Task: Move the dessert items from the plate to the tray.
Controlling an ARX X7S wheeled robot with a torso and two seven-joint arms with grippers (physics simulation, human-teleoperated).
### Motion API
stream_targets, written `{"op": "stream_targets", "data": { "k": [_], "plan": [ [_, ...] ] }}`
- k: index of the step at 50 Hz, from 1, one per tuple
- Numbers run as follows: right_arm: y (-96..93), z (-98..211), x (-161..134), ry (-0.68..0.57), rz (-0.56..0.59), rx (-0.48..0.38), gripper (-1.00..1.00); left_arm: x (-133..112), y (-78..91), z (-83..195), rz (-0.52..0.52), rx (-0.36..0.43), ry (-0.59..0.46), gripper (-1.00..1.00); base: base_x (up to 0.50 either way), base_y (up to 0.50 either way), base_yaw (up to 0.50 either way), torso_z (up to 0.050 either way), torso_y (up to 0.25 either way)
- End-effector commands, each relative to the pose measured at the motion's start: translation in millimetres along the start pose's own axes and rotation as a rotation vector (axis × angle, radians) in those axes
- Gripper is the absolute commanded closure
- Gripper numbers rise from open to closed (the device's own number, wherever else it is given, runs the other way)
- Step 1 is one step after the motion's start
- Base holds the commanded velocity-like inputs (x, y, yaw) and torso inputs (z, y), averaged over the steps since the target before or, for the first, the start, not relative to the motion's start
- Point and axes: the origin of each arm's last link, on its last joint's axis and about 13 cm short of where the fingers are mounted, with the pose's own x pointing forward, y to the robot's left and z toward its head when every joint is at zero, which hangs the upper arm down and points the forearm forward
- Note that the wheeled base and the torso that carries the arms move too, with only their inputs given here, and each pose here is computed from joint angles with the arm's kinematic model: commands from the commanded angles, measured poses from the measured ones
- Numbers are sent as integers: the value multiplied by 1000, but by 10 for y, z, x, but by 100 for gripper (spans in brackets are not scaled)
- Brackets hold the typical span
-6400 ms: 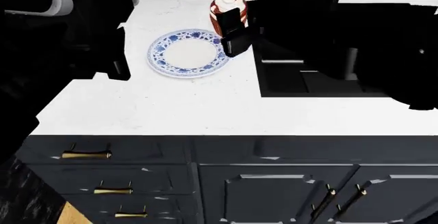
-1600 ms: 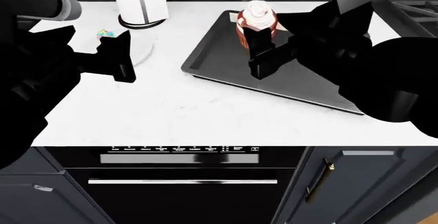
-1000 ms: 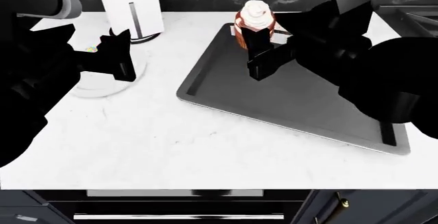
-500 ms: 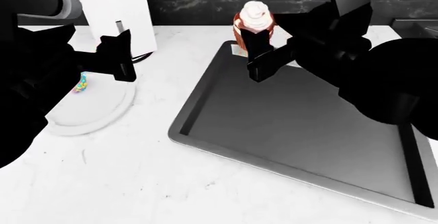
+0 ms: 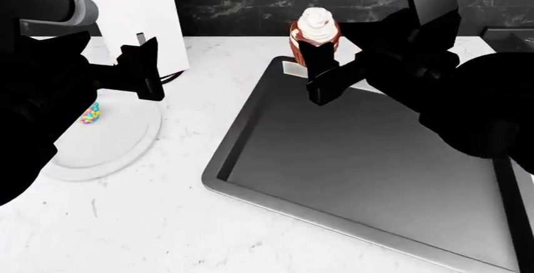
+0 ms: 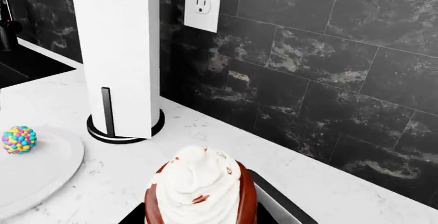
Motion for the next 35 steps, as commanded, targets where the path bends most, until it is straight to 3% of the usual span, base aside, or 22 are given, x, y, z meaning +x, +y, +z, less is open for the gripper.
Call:
{"op": "stream_targets", "data": {
  "k": [1,35],
  "plan": [
    [-52,28,-111,10,-40,-25,100,3,3,-4,2,-1,-3,-100,0,0,0,0,0],
    [-214,-344,-495,77,-207,32,100,-4,18,-59,3,-14,0,-100,0,0,0,0,0]
  ]
}}
